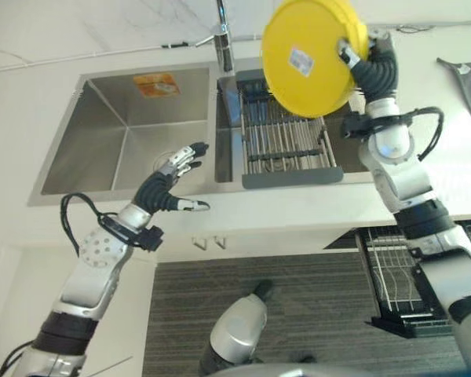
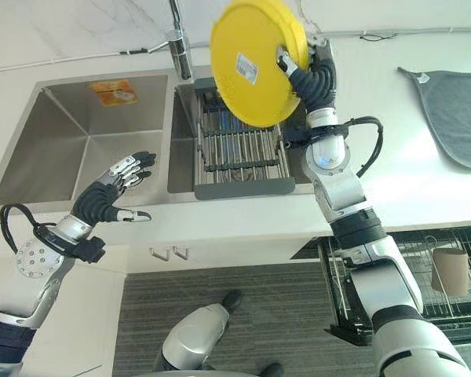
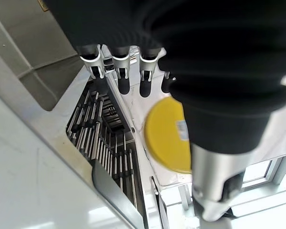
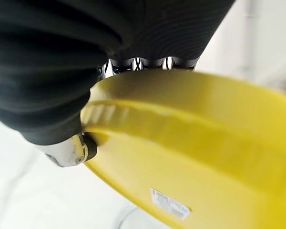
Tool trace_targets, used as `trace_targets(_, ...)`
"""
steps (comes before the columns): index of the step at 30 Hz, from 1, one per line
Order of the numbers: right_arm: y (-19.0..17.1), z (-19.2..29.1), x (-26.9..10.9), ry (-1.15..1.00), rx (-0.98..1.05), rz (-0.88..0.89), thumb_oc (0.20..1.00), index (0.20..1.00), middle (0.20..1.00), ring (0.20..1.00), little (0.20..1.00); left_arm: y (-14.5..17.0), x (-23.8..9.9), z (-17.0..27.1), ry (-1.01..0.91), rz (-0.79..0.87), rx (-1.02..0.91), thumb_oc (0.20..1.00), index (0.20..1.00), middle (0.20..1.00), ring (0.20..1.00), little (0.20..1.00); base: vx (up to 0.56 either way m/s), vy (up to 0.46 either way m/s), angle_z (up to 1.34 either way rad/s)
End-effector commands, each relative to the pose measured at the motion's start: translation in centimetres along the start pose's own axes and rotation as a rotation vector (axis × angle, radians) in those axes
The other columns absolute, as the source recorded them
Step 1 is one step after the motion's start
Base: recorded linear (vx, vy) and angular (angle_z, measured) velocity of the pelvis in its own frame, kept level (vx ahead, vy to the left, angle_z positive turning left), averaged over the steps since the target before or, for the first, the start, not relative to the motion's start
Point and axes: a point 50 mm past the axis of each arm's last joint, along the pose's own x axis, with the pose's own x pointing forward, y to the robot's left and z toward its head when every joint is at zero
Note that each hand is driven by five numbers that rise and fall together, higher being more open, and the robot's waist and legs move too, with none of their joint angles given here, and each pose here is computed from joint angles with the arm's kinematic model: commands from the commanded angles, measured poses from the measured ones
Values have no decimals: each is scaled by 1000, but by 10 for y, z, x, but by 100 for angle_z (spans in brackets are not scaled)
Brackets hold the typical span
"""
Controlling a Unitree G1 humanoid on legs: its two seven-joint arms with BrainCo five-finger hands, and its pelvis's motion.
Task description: Place the dishes in the dishwasher.
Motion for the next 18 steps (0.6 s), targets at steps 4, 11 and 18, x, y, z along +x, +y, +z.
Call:
trace_targets(4, 9, 30, -4, -150, 156, -38, 200, 200, 200, 200, 200, -11, -15, 4, -32, -35, -3, 1000, 1000, 1000, 1000, 1000, -27, -56, -6)
trace_targets(11, 16, 27, -38, -118, 647, -130, 200, 200, 200, 200, 200, -18, -13, 1, -41, 19, -46, 1000, 1000, 1000, 1000, 1000, -68, -64, -26)
trace_targets(18, -6, -3, -97, 8, 695, -192, 200, 200, 200, 200, 200, -26, -13, -3, -50, 106, -64, 1000, 1000, 1000, 1000, 1000, -136, -78, -55)
